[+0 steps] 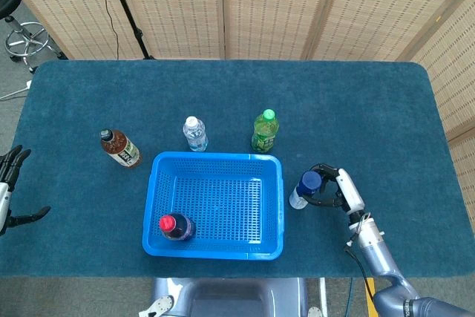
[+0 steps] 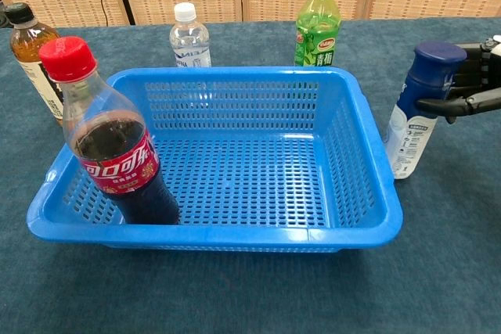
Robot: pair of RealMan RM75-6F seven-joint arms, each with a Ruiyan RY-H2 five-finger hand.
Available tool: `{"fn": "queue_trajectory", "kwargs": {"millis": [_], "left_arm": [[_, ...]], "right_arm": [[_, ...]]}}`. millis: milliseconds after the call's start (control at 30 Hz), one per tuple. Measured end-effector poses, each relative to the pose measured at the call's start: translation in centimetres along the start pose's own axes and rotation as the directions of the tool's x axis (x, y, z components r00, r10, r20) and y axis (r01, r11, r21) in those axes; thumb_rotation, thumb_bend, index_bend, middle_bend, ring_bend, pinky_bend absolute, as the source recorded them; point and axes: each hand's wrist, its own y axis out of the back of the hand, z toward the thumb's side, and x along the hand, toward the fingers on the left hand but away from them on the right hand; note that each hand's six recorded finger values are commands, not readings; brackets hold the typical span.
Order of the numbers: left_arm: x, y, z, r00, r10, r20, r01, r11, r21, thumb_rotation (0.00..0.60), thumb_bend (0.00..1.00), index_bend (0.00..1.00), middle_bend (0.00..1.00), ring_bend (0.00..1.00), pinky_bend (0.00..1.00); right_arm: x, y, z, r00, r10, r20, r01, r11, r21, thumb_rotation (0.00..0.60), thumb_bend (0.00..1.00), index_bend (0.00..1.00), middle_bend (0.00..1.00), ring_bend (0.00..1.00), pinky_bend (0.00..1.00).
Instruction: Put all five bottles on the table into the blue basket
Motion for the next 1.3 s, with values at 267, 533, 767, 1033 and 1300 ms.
{"fn": "queue_trajectory", "kwargs": {"millis": [267, 533, 767, 1033, 1300], "left_arm": [[0.0, 0.3, -0.3, 1.0, 0.005, -0.007, -0.005, 1.0, -0.016, 0.6, 0.04, 0.0, 0.0, 0.0, 0.0], [-0.2, 0.3, -0.2, 1.0, -0.005, 0.007, 0.005, 1.0, -0.024, 0.6, 0.04, 0.0, 0.0, 0.0, 0.0], [-0.3, 0.3, -0.3, 1.0, -0.01, 0.005, 0.01, 0.999, -0.036, 0.6, 0.04, 0.0, 0.0, 0.0, 0.0], [-0.2, 0.3, -0.4, 1.0, -0.015, 0.002, 0.015, 0.999, -0.04, 0.6, 0.04, 0.0, 0.0, 0.0, 0.0], [-0.2, 0.2, -0.3, 1.0, -0.022, 0.003, 0.022, 0.999, -0.043, 0.6, 0.04, 0.0, 0.0, 0.0, 0.0]], "right_arm": [[0.4, 2.9, 4.4, 0.99, -0.05, -0.129, 0.051, 0.999, 0.005, 0.6, 0.47, 0.59, 0.61, 0.56, 0.65], [0.5, 5.2, 11.2, 0.941, -0.125, -0.314, 0.109, 0.992, -0.069, 0.6, 0.47, 0.59, 0.61, 0.56, 0.65], [0.2, 1.9, 14.2, 0.936, 0.004, -0.352, -0.031, 0.997, -0.072, 0.6, 0.47, 0.59, 0.61, 0.56, 0.65], [0.6, -4.0, 13.1, 0.92, 0.239, -0.31, -0.254, 0.967, -0.011, 0.6, 0.47, 0.59, 0.61, 0.57, 0.65], [1.1, -7.9, 12.3, 0.893, 0.337, -0.299, -0.339, 0.94, 0.048, 0.6, 0.47, 0.59, 0.61, 0.57, 0.65]]}}
